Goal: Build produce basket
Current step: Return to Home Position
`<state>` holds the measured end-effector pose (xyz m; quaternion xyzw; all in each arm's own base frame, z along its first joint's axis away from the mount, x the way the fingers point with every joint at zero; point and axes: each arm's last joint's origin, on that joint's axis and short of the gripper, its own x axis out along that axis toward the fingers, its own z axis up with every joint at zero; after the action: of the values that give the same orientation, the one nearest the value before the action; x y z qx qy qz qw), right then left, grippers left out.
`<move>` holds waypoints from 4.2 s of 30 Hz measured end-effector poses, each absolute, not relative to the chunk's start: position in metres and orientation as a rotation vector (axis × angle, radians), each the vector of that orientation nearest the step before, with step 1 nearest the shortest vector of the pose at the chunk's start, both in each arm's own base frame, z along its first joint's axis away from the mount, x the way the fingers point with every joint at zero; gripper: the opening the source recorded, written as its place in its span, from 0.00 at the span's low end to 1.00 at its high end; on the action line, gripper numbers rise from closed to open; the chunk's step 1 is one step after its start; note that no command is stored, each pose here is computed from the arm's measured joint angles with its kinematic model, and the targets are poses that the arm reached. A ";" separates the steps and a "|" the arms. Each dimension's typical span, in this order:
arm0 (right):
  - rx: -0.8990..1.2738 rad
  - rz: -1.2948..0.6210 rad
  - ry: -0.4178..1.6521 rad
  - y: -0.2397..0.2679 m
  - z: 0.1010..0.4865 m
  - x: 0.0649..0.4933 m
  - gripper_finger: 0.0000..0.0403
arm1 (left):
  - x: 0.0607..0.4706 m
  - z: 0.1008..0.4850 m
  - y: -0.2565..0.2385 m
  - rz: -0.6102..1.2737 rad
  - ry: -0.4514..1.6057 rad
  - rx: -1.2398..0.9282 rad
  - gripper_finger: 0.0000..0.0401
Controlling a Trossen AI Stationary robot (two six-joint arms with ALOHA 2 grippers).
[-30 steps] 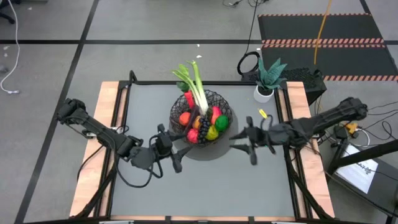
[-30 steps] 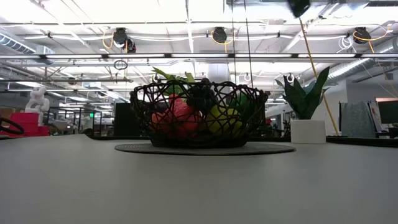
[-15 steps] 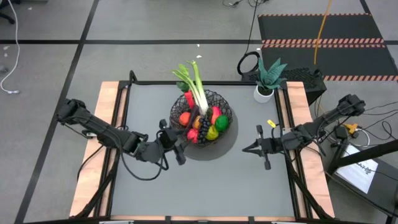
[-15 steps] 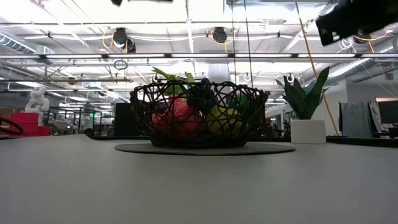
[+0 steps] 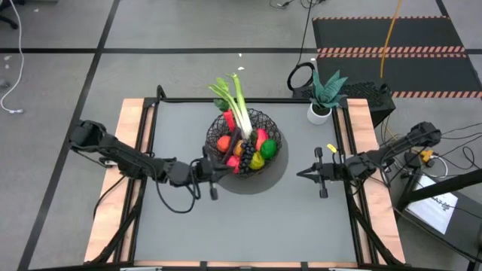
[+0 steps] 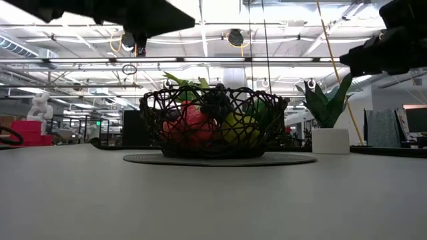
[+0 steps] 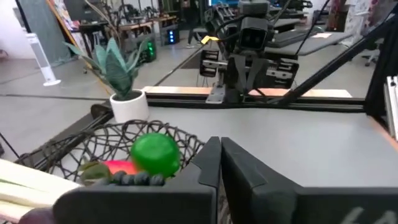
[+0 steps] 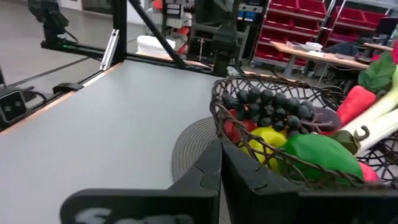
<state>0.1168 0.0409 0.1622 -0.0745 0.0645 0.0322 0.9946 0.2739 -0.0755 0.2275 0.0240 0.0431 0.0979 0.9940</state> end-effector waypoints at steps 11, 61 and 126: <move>-0.147 0.098 0.062 0.040 0.164 0.116 0.00 | 0.248 0.197 -0.071 0.051 0.000 0.102 0.03; -0.198 0.079 -0.130 0.029 0.180 0.090 0.00 | 0.139 0.180 -0.034 0.035 -0.185 0.172 0.02; -0.267 0.093 -0.107 0.008 0.176 0.096 0.00 | 0.140 0.173 -0.033 0.077 -0.107 0.148 0.01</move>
<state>0.0964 0.0081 0.1762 -0.1331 -0.0532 0.0463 0.9886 0.1402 -0.0327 0.1734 0.0741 -0.0534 0.0385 0.9951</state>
